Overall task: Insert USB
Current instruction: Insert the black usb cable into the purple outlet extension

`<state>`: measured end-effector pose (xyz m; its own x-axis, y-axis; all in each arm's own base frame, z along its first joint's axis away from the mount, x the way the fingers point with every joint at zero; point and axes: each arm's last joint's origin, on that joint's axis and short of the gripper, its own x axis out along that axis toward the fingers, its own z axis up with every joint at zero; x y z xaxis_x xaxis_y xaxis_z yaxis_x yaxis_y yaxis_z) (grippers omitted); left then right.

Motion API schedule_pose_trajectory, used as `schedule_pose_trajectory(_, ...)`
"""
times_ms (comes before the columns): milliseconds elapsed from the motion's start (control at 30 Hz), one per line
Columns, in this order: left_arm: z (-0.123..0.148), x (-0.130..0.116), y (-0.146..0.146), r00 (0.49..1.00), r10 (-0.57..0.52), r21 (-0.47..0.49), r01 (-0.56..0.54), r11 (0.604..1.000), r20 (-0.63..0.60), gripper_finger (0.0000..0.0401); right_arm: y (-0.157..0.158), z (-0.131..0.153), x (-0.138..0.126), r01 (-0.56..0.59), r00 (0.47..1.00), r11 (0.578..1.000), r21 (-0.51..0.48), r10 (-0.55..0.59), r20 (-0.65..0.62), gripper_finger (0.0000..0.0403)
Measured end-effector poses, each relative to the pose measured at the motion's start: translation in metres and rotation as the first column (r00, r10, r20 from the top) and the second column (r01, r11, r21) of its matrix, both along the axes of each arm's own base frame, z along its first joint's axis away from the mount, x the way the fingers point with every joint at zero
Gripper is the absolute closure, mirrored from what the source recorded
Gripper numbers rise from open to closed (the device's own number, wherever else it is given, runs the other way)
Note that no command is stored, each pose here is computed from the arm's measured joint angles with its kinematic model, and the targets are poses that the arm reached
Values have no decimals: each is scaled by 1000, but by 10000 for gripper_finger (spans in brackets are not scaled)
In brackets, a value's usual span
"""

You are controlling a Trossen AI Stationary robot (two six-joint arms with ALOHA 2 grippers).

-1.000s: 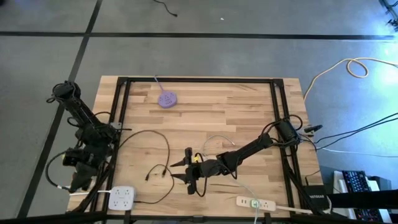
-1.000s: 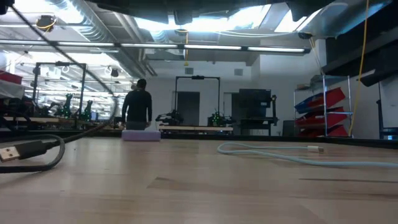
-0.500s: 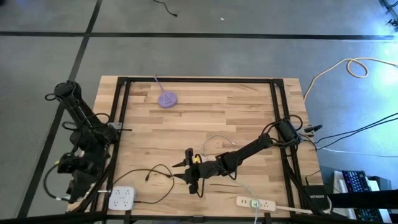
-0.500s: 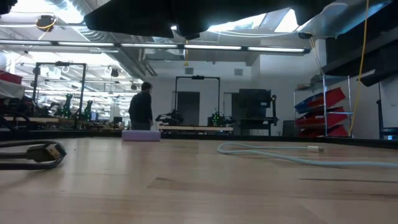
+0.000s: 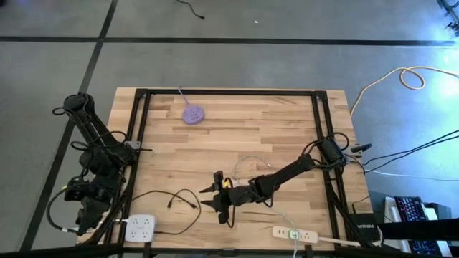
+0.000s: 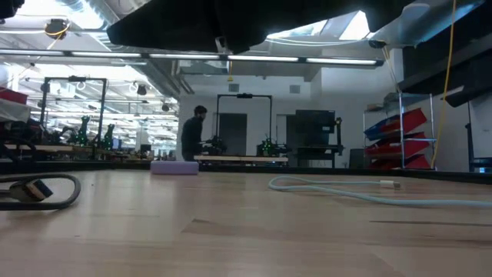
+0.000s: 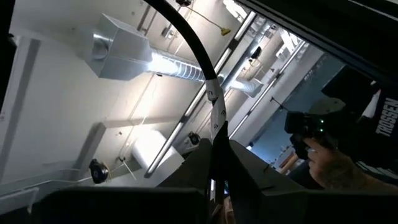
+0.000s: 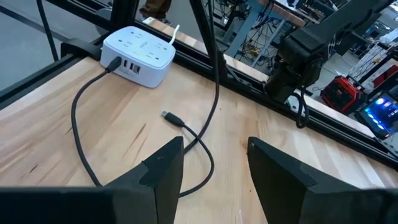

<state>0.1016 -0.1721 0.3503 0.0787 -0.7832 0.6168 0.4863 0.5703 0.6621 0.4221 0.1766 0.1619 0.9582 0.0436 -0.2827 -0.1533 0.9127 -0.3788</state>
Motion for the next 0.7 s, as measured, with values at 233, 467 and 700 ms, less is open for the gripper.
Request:
schedule_pose_trajectory(233, -3, 6, -1, 987, 140, 6, -140, 990, -77, 384, -1, -5, -2, 15, 999, 999, -30, -17, -50, 243)
schedule_pose_trajectory(467, -22, 28, -7, 834, 509, 153, -486, 860, -214, 384, -13, -25, -11, 185, 951, 969, -162, -218, -217, 243)
schedule_pose_trajectory(700, -49, 67, 13, 575, 701, 353, -607, 712, -422, 384, -22, -42, -22, 310, 898, 947, -86, -321, -300, 243)
